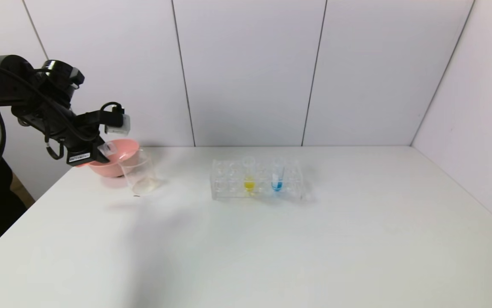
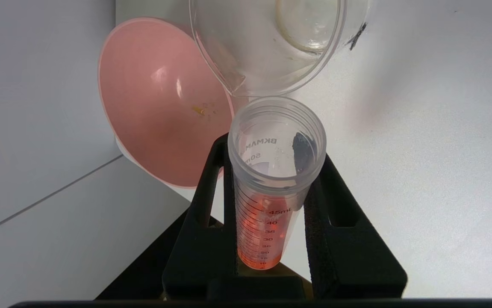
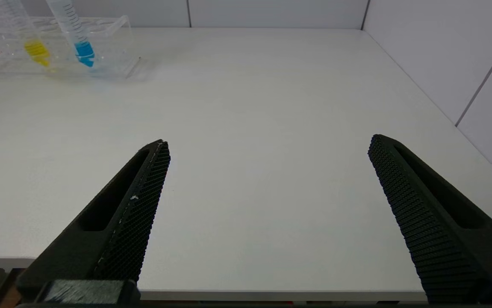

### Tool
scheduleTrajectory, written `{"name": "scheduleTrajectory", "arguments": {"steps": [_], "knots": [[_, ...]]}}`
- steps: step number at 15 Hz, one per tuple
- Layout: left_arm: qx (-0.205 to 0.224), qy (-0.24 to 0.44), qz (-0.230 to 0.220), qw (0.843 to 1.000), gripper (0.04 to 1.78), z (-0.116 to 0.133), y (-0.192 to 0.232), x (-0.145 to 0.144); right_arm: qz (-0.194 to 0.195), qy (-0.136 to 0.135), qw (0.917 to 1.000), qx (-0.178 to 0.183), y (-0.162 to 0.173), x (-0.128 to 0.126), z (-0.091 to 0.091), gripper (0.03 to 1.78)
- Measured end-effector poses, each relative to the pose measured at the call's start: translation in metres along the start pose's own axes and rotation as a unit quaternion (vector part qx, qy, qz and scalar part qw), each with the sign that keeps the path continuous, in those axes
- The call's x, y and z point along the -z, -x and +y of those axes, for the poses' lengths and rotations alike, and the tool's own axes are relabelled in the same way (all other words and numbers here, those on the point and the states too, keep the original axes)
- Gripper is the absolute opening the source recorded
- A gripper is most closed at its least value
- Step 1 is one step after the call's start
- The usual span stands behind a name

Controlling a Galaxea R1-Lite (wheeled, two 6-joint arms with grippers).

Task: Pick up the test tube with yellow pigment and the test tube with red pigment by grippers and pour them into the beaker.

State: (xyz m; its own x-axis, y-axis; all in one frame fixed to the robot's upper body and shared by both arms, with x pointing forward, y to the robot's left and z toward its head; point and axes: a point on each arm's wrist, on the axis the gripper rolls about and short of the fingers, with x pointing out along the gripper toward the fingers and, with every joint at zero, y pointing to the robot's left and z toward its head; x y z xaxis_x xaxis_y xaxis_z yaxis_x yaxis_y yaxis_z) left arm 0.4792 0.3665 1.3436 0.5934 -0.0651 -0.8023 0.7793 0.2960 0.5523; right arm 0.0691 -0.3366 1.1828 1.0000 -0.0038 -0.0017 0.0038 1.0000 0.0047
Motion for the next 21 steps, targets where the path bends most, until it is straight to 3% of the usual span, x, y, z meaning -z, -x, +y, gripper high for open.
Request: {"name": "scheduleTrajectory", "arguments": {"steps": [10, 21], "knots": [[-0.010, -0.013, 0.057, 0.998, 0.45, -0.002, -0.004, -0.006, 0.000, 0.000, 1.0000, 0.000, 0.000, 0.000, 0.000, 1.70], [-0.016, -0.021, 0.083, 0.996, 0.45, -0.002, -0.012, -0.011, 0.000, 0.000, 1.0000, 0.000, 0.000, 0.000, 0.000, 1.70]]}}
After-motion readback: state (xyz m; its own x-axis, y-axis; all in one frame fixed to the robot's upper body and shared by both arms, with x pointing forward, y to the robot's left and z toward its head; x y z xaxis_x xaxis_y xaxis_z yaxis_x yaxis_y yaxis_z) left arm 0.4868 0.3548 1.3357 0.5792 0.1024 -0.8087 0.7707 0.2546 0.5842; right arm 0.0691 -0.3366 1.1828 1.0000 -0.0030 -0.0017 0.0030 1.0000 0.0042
